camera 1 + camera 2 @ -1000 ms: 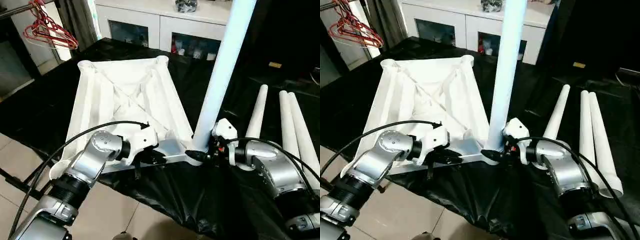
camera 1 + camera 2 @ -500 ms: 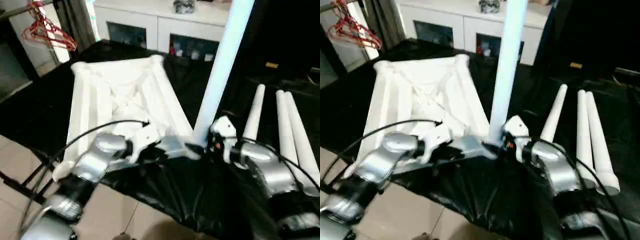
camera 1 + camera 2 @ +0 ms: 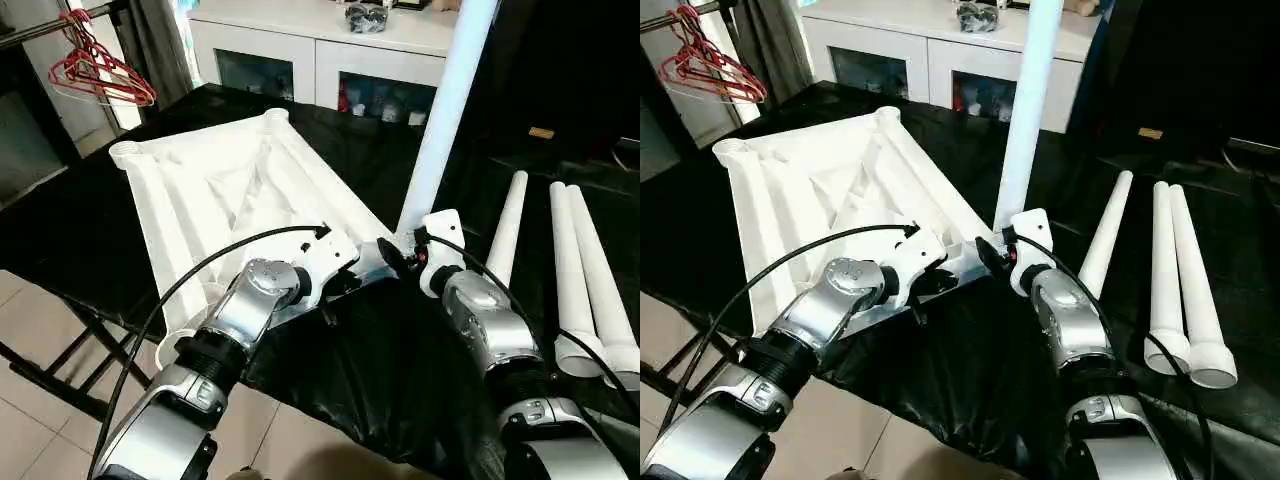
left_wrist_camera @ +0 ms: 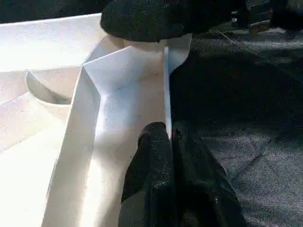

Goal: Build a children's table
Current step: Rotate leg to tighten

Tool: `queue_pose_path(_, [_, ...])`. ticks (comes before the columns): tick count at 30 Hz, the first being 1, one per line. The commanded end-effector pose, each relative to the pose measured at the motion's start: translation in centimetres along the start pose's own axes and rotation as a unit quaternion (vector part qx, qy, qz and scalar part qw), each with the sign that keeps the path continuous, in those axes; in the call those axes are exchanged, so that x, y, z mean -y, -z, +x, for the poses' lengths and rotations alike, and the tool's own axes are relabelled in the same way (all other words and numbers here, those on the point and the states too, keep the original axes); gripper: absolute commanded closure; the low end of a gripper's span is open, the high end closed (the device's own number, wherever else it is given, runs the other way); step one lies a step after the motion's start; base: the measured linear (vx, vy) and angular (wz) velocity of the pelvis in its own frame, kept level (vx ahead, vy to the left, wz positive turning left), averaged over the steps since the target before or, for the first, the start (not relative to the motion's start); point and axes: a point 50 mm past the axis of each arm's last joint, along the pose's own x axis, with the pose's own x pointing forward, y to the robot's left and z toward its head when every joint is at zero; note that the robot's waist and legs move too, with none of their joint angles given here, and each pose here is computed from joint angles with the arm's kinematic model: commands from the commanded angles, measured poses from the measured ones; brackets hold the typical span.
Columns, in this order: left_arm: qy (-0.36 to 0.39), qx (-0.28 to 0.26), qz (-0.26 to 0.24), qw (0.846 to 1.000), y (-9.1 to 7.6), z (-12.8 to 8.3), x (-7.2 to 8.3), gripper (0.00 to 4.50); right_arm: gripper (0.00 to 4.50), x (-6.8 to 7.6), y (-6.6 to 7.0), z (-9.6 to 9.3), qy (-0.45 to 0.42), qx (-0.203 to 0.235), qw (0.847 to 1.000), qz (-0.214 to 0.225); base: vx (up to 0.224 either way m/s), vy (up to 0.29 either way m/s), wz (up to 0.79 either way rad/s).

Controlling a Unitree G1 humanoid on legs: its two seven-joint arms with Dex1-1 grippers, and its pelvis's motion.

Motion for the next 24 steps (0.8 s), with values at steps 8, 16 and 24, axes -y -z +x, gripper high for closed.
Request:
queue_pose_path(8, [0.082, 0.049, 0.047, 0.994, -0.6, -1.3, 0.8, 4.5, 0.37, -1.8, 0.2, -0.8, -0.165, -0.011, 0.984, -0.072, 0.0, 0.0, 0.0])
queue_pose_path(16, [0.136, 0.05, 0.075, 0.987, 0.4, -3.7, 0.7, 4.5, 0.37, -0.3, 0.0, -3.7, -0.277, -0.029, 0.954, -0.114, 0.0, 0.0, 0.0])
queue_pose_path(24, [0.181, 0.041, 0.09, 0.979, 1.1, -5.3, 0.8, 4.5, 0.61, 0.5, -0.3, -5.3, -0.326, -0.041, 0.937, -0.12, 0.0, 0.0, 0.0])
